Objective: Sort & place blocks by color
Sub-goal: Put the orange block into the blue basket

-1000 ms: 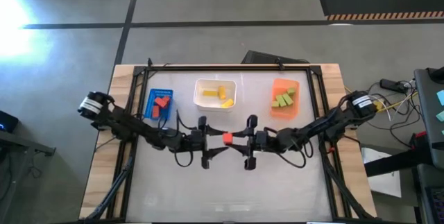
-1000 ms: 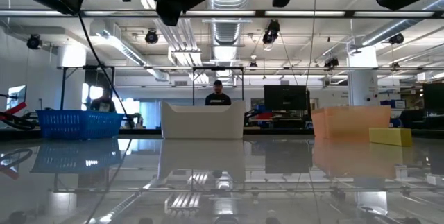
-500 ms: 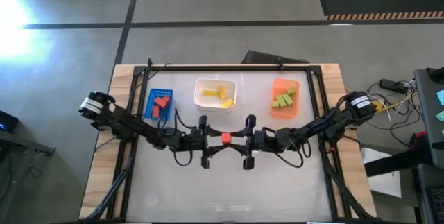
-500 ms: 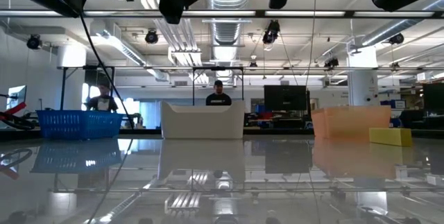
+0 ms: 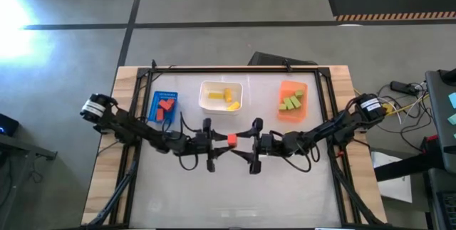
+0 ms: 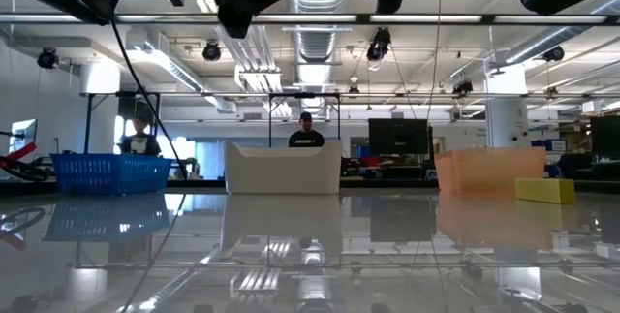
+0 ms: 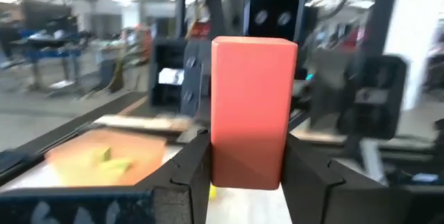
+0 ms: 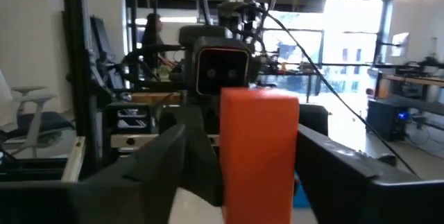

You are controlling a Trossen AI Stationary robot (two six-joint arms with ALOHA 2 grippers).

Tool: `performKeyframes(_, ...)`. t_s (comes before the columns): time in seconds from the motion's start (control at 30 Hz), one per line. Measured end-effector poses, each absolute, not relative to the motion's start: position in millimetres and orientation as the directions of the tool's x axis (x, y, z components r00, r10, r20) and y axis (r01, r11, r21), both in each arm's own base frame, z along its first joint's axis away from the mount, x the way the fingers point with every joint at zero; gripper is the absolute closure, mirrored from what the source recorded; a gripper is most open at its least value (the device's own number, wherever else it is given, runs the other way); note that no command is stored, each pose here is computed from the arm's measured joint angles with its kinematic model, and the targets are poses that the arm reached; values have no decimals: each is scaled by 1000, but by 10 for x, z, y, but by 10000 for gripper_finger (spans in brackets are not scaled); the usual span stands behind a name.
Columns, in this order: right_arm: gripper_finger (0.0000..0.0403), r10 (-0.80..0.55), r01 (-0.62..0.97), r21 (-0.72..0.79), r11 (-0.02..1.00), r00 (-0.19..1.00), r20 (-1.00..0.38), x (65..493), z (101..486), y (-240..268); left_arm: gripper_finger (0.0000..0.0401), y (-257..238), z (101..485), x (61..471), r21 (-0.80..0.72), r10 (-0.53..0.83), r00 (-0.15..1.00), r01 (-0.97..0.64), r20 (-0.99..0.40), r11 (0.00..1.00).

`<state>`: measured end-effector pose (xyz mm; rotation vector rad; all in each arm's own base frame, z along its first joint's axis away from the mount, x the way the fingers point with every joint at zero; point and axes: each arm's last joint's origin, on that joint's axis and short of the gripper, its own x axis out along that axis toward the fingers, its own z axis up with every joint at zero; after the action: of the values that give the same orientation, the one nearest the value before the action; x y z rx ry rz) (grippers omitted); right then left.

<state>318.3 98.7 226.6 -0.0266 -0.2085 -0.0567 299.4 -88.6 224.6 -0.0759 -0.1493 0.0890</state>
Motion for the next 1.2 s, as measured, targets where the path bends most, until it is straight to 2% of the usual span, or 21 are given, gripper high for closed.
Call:
performKeyframes(0.1, 126, -107, 112, -12, 994, 972, 208, 3164, 2301, 966, 284, -852, 2216, 2953, -72, 178, 982, -173, 69, 982)
performKeyframes(0.23, 106, -240, 243, 2, 970, 958, 156, 3102, 2390, 909, 284, -747, 2199, 2824, -57, 349, 932, -356, -97, 933)
performKeyframes(0.4, 106, -333, 332, 30, 943, 939, 83, 3006, 2492, 851, 284, -504, 2148, 2497, -10, 582, 741, -620, -335, 784)
performKeyframes(0.57, 120, -351, 350, 34, 936, 936, 34, 2943, 2533, 825, 284, -180, 2061, 2076, 3, 695, 491, -816, -525, 578)
performKeyframes(0.73, 131, -351, 350, 30, 936, 936, 25, 2951, 2512, 827, 284, 100, 1978, 1722, 74, 666, 195, -932, -720, 354)
performKeyframes(0.87, 133, -351, 350, 25, 936, 936, 14, 2969, 2474, 833, 284, 244, 1884, 1583, 175, 593, 13, -950, -805, 259)
performKeyframes(1.0, 133, -351, 351, 23, 936, 936, 10, 2977, 2458, 836, 284, 330, 1834, 1571, 234, 559, -60, -941, -827, 245)
performKeyframes(1.2, 133, -351, 351, 18, 936, 936, -1, 2977, 2444, 836, 284, 373, 1790, 1613, 265, 537, -97, -933, -838, 245)
